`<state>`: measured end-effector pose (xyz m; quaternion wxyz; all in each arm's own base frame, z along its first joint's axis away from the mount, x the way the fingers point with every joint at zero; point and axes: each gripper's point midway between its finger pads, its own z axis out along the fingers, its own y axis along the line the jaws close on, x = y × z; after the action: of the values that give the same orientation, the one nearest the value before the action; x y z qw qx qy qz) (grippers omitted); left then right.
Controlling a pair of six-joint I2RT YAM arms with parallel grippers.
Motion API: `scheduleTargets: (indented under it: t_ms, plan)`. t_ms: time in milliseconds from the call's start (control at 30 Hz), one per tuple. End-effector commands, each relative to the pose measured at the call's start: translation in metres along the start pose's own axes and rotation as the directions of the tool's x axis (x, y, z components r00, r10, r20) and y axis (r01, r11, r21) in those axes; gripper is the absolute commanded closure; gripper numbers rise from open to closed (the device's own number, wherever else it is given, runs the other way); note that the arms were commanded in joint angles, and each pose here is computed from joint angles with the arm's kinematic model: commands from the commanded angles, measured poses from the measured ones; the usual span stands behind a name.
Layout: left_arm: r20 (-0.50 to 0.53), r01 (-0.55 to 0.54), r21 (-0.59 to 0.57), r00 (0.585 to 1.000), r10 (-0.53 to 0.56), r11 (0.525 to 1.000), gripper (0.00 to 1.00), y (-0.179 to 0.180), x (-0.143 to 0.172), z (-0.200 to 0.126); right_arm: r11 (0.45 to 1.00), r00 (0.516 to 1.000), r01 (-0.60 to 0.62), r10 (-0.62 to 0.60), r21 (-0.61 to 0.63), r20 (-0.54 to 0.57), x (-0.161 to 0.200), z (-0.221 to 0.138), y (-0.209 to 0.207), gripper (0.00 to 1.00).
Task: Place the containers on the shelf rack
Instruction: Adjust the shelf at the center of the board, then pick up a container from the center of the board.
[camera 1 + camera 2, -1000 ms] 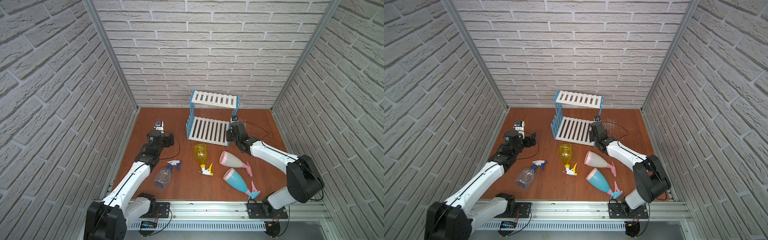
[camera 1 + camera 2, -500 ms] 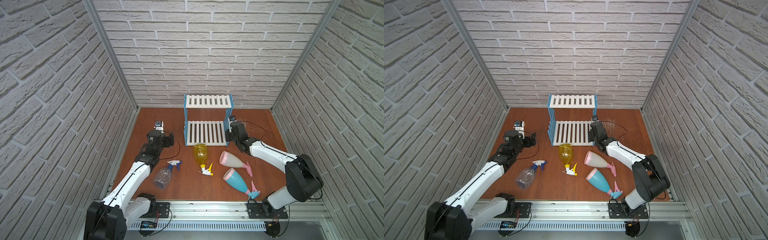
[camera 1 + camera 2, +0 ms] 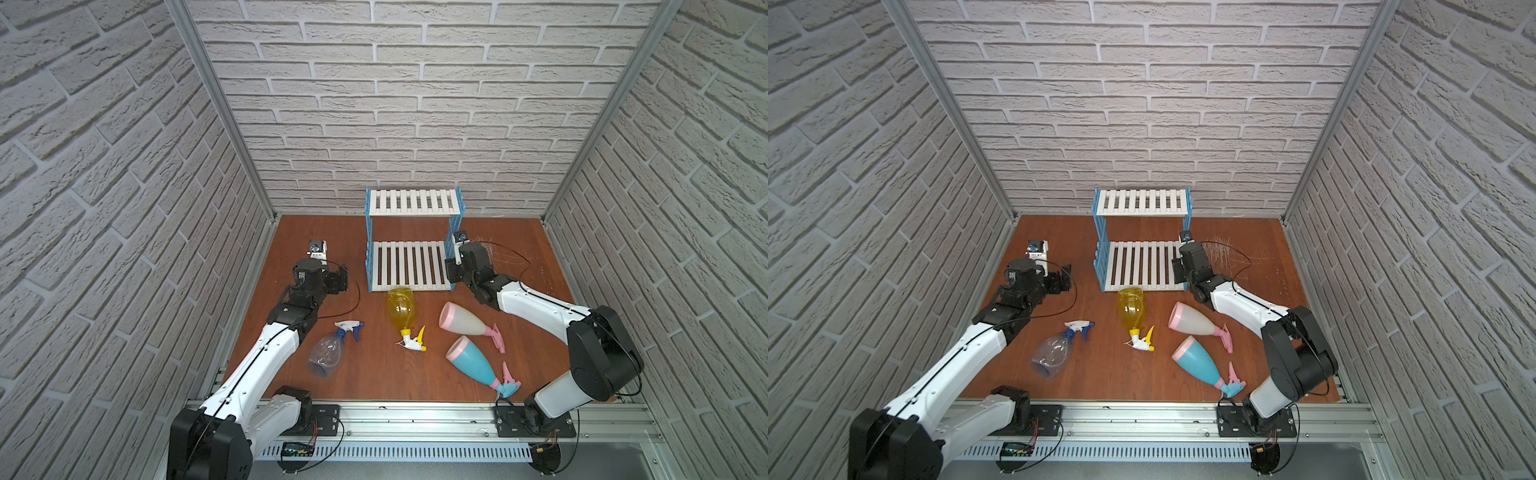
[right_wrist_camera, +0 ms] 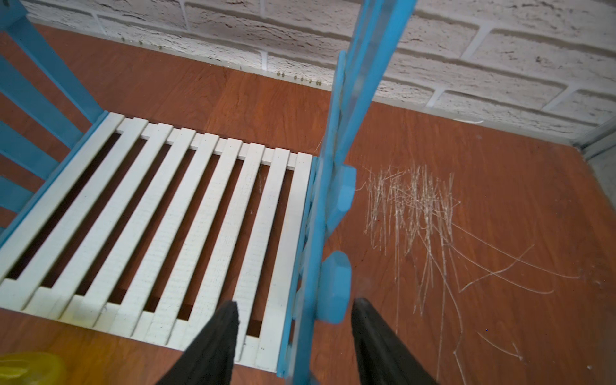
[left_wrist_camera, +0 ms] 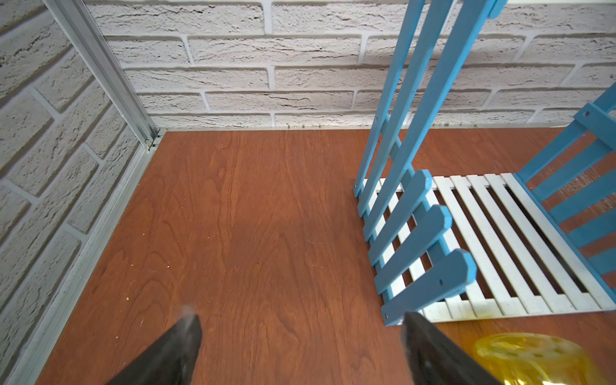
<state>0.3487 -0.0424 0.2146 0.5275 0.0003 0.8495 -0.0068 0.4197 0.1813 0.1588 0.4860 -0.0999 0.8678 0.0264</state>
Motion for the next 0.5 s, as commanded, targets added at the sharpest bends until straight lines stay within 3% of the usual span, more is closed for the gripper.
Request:
scheduleTargets:
  t_ms: [0,100,233,367,467]
  plan:
    - [-0.010,0.022,0.012,1.000,-0.022,1.000,0.02,-0.002,-0.012,-0.016,0.998,0.991,-0.048,0.052,-0.031,0.127,-0.044,-0.030,0.000,0.23]
    - [-0.107,0.045,0.025,0.993,-0.043,0.999,0.02,-0.002,-0.005,-0.034,0.995,0.982,-0.076,0.085,-0.057,0.170,-0.061,-0.054,-0.003,0.10]
    - [-0.251,0.130,0.039,0.961,-0.116,0.991,0.02,-0.007,0.000,-0.061,0.990,0.972,-0.096,0.116,-0.105,0.203,-0.070,-0.089,-0.006,0.04]
    - [-0.437,0.257,-0.017,0.868,-0.238,0.966,0.02,-0.015,0.030,-0.075,0.976,0.964,-0.158,0.185,-0.147,0.192,-0.058,-0.119,-0.012,0.03]
    - [-0.521,0.289,-0.062,0.807,-0.278,0.955,0.03,-0.033,0.053,-0.077,0.955,0.958,-0.223,0.251,-0.194,0.139,-0.040,-0.136,-0.011,0.04]
